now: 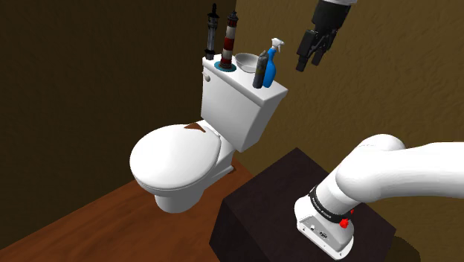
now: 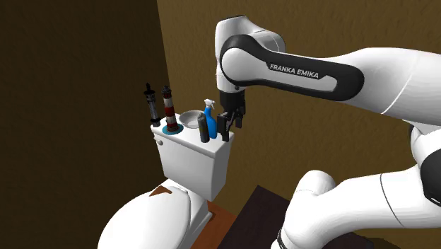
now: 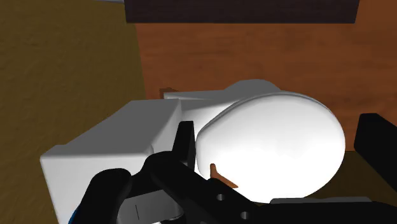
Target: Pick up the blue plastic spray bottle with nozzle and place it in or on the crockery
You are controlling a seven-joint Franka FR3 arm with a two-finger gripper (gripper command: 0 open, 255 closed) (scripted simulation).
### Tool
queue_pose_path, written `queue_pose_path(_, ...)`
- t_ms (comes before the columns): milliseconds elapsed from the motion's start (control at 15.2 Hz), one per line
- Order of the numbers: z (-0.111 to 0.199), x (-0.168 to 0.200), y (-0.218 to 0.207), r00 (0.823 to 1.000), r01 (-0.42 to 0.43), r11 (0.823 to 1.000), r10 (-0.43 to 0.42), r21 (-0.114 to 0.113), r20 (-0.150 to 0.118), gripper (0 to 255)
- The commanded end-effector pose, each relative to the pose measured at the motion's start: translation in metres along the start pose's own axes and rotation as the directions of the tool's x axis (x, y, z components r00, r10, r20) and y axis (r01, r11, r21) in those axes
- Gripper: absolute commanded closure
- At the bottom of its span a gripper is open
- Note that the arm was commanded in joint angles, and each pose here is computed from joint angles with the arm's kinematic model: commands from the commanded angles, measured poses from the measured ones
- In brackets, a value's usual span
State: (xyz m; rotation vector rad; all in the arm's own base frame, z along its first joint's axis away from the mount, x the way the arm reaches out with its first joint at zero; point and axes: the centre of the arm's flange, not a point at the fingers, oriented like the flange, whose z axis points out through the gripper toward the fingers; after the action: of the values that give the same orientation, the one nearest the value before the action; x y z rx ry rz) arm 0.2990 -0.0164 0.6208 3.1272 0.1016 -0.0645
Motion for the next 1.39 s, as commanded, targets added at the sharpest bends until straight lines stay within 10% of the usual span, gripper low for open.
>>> queue_pose_path(0,0.000,0.000,0.000,1.000,0.000,1.000,0.000,0.000,0.000,0)
queue_pose_path(1320,0.112,0.116,0.182,0.958,-0.055,0.998,0.060,0.023,-0.281,0)
